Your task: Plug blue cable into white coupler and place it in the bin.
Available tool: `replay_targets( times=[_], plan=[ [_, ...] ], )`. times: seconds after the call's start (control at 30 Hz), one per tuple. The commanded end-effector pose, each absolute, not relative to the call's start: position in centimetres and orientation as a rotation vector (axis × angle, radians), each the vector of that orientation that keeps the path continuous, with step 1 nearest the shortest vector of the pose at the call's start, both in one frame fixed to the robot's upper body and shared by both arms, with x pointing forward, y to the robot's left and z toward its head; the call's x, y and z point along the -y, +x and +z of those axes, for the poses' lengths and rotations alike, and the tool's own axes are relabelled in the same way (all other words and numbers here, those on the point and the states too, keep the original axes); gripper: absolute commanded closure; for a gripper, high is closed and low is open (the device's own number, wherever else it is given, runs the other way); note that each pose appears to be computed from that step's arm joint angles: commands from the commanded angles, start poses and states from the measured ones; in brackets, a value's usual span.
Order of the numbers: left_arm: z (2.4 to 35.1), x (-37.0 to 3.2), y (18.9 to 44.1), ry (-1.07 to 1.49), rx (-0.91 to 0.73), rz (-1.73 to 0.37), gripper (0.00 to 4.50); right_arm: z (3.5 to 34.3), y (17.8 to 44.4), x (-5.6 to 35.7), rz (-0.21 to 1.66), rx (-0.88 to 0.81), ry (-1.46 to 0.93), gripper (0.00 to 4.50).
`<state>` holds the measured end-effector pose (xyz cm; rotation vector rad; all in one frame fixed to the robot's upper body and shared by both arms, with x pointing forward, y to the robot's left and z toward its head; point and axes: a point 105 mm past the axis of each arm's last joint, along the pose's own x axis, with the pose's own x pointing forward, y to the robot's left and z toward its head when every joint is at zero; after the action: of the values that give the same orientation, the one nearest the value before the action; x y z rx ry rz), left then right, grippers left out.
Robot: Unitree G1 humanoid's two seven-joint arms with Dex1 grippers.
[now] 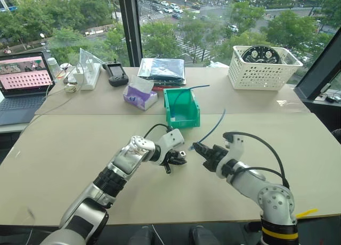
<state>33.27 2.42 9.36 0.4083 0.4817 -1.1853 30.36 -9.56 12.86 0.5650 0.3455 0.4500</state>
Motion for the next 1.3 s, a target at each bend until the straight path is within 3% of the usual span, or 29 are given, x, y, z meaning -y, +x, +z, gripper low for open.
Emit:
replay_targets(
  times=[0.03,0.83,1.3],
  plan=[
    [9.4,-1.7,32.9,0.404,-0.48,-1.19,3.81,14.2,30.1,8.8,0.485,-0.297,0.57,4.5],
    [9.6,-1.1,32.0,0.396,-0.495,-1.215,3.81,13.2,29.1,8.3,0.485,-0.385,0.597,4.5],
    [9.8,-0.8,31.9,0.378,-0.498,-1.218,3.81,12.1,28.6,8.7,0.464,-0.437,0.492,4.5]
  ],
)
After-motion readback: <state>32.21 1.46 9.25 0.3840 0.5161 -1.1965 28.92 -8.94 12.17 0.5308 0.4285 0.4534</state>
